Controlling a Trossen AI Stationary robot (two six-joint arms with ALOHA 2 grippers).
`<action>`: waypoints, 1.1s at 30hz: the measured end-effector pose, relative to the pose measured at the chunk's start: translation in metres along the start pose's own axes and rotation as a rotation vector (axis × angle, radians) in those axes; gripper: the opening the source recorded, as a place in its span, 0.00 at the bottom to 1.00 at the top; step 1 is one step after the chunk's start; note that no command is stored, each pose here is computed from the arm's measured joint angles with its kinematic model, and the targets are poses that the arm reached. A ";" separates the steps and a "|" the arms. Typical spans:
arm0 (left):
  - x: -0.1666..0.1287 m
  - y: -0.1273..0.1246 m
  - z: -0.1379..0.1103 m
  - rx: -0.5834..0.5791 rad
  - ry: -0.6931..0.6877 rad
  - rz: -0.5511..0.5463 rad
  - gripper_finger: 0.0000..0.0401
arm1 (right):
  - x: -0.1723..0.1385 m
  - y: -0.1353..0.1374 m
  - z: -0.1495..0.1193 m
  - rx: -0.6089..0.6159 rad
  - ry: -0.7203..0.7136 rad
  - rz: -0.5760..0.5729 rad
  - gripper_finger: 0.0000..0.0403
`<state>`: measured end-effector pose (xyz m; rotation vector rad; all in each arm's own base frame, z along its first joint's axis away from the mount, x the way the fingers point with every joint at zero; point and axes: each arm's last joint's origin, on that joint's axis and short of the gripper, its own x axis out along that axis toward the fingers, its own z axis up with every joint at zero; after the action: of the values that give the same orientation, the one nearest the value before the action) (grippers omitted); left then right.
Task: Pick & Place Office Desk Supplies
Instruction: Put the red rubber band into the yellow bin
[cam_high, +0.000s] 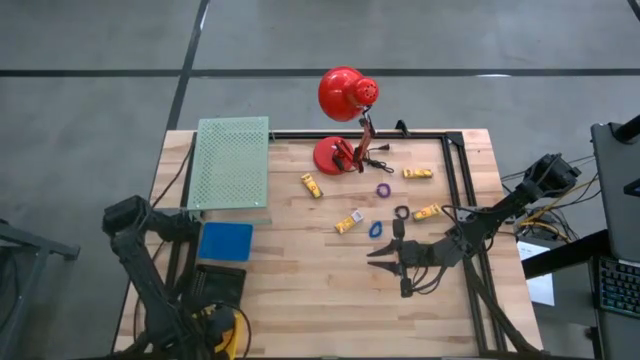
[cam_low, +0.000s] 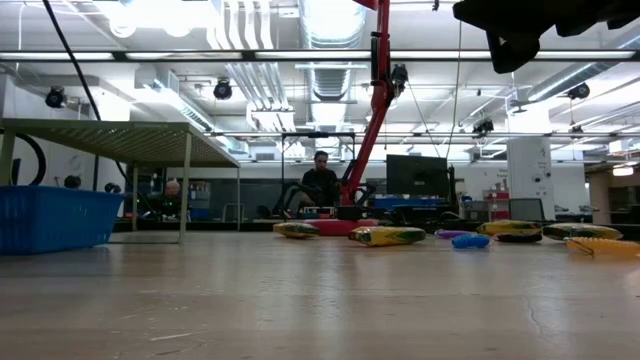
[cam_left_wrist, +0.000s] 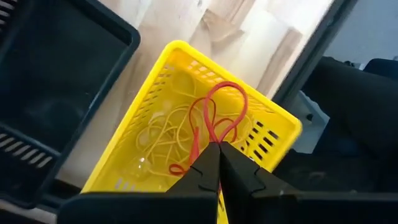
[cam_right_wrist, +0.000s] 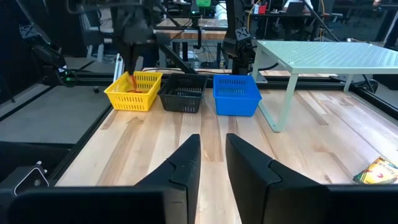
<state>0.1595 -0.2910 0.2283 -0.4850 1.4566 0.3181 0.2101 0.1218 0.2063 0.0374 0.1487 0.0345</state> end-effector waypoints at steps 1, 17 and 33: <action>0.004 0.001 0.000 -0.002 0.014 -0.004 0.02 | 0.000 0.000 0.000 0.000 0.000 -0.001 0.17; 0.035 0.015 -0.003 0.010 0.065 0.023 0.02 | 0.000 0.000 0.000 0.000 0.000 -0.001 0.21; 0.042 0.016 -0.003 0.017 0.066 -0.002 0.28 | 0.000 0.000 0.000 0.000 0.000 0.000 0.18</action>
<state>0.1528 -0.2821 0.1845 -0.4869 1.5218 0.2900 0.2101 0.1217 0.2063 0.0374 0.1486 0.0341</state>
